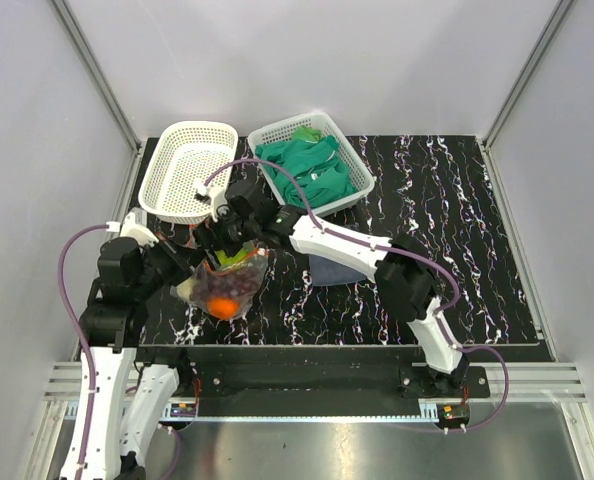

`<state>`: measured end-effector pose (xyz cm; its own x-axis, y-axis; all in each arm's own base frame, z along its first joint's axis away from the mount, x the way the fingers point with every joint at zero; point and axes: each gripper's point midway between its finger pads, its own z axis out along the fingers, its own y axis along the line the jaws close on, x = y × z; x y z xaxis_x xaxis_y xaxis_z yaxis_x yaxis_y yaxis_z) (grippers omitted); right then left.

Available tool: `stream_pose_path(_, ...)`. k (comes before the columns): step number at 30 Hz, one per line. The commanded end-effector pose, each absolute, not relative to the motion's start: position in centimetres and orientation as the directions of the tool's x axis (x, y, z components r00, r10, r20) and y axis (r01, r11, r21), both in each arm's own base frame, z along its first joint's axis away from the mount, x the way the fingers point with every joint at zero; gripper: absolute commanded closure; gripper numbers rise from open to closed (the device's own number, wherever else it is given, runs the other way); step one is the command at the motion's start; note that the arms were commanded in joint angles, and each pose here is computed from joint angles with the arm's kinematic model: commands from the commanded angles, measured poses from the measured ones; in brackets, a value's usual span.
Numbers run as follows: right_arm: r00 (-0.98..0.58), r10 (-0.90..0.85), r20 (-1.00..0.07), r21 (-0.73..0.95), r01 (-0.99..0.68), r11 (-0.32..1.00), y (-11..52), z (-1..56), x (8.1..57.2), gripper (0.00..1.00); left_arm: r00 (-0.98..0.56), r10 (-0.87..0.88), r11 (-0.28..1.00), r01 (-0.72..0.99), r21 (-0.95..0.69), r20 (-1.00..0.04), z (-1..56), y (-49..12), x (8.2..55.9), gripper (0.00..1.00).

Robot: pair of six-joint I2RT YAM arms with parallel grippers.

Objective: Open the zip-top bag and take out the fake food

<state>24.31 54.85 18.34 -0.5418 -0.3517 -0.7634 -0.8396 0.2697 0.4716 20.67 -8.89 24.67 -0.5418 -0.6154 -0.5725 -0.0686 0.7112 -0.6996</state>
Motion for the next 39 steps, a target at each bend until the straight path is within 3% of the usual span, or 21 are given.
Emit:
stream_pose_path(1, -0.522, -0.3, -0.799, 0.475, -0.852, 0.218, 57.3, 18.2, 24.2, 0.01, -0.497, -0.62, 0.683, 0.04, -0.73, -0.607, 27.1, -9.8, 22.3, 1.0)
stream_pose_path(11, -0.496, -0.274, -0.824, 0.405, -0.854, 0.326, 59.1, 14.6, 26.1, 0.0, -0.506, -0.619, 0.683, 0.031, -0.73, -0.6, 26.2, -9.8, 22.7, 1.0)
stream_pose_path(15, -0.498, -0.283, -0.82, 0.395, -0.85, 0.349, 59.1, 13.4, 26.2, 0.05, -0.498, -0.618, 0.693, 0.02, -0.721, -0.608, 25.6, -9.5, 22.5, 1.0)
stream_pose_path(20, -0.486, -0.292, -0.824, 0.373, -0.853, 0.364, 59.1, 12.4, 26.7, 0.18, -0.495, -0.622, 0.697, 0.004, -0.717, -0.607, 25.1, -9.3, 22.1, 1.0)
stream_pose_path(22, -0.48, -0.292, -0.827, 0.37, -0.856, 0.361, 59.1, 12.7, 26.7, 0.29, -0.478, -0.627, 0.705, -0.014, -0.709, -0.615, 25.2, -8.8, 22.1, 1.0)
stream_pose_path(23, -0.48, -0.287, -0.829, 0.373, -0.857, 0.355, 59.1, 13.1, 26.6, 0.4, -0.471, -0.626, 0.713, -0.022, -0.701, -0.621, 25.2, -8.5, 21.8, 1.0)
stream_pose_path(30, -0.48, -0.248, -0.841, 0.389, -0.857, 0.339, 57.7, 17.3, 25.6, 0.77, -0.368, -0.662, 0.735, -0.147, -0.662, -0.653, 24.7, -5.7, 21.5, 1.0)
stream_pose_path(33, -0.483, -0.226, -0.846, 0.395, -0.852, 0.343, 56.6, 19.1, 25.0, 0.85, -0.329, -0.675, 0.732, -0.184, -0.656, -0.661, 24.5, -4.7, 21.4, 1.0)
stream_pose_path(39, -0.497, -0.214, -0.841, 0.413, -0.845, 0.34, 54.5, 21.5, 23.6, 0.86, -0.299, -0.679, 0.733, -0.22, -0.644, -0.671, 23.9, -3.9, 21.0, 1.0)
